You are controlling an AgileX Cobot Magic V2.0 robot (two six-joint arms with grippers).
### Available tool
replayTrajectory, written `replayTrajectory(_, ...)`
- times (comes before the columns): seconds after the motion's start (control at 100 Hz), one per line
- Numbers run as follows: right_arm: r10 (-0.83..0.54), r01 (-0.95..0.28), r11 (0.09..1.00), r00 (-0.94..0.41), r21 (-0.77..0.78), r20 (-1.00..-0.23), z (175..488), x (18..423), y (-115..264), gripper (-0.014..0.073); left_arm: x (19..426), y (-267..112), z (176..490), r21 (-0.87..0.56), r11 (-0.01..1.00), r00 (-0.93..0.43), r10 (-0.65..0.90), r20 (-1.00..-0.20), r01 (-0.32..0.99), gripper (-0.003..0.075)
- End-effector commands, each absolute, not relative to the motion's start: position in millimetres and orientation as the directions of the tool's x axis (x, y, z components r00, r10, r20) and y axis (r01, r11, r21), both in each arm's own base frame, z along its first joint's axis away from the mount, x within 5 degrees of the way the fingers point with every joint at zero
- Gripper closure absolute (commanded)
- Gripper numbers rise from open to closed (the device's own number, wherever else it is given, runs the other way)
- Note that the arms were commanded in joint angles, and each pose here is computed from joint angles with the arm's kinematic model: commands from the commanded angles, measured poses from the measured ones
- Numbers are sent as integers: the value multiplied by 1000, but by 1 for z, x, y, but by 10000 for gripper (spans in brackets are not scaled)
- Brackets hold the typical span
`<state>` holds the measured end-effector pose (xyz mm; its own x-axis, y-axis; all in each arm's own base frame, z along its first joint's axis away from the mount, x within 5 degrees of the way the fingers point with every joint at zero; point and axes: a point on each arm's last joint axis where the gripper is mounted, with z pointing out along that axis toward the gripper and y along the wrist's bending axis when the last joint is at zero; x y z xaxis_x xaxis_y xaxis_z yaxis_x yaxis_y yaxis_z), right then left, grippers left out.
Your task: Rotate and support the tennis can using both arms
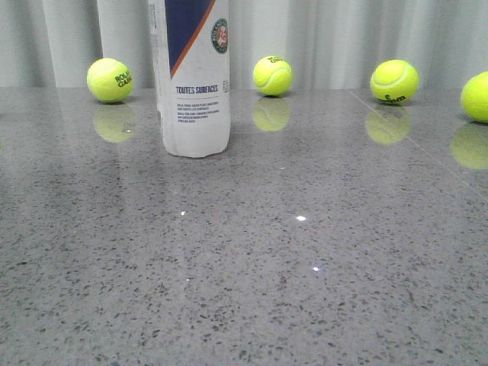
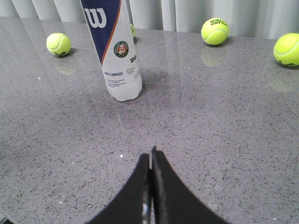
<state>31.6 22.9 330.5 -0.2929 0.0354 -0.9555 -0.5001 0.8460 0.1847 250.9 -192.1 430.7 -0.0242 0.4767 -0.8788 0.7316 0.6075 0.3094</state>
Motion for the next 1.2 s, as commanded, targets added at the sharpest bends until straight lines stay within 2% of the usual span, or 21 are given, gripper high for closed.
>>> replayTrajectory(0.0,78,-512,840,-212,178,-974,345,33,23,656,233,-177,451,273,694,54,321,-946,666,739)
replayTrajectory(0.13,78,-512,840,-212,178,-974,345,33,23,656,214,-160,439,235,739,69,248,-966,631,739)
replayTrajectory(0.52,78,-512,840,-212,178,-974,345,33,23,656,167,-114,395,73,813,1,88,-996,577,739)
replayTrajectory(0.7,78,-512,840,-212,178,-974,345,33,23,656,159,-82,371,-38,882,-74,-4,-997,470,739)
replayTrajectory(0.86,78,-512,840,-212,178,-974,345,33,23,656,152,-60,349,-61,925,-118,-18,-993,375,739)
replayTrajectory(1.19,78,-512,840,-212,178,-974,345,33,23,656,137,-23,311,-50,987,-53,-42,-998,153,739)
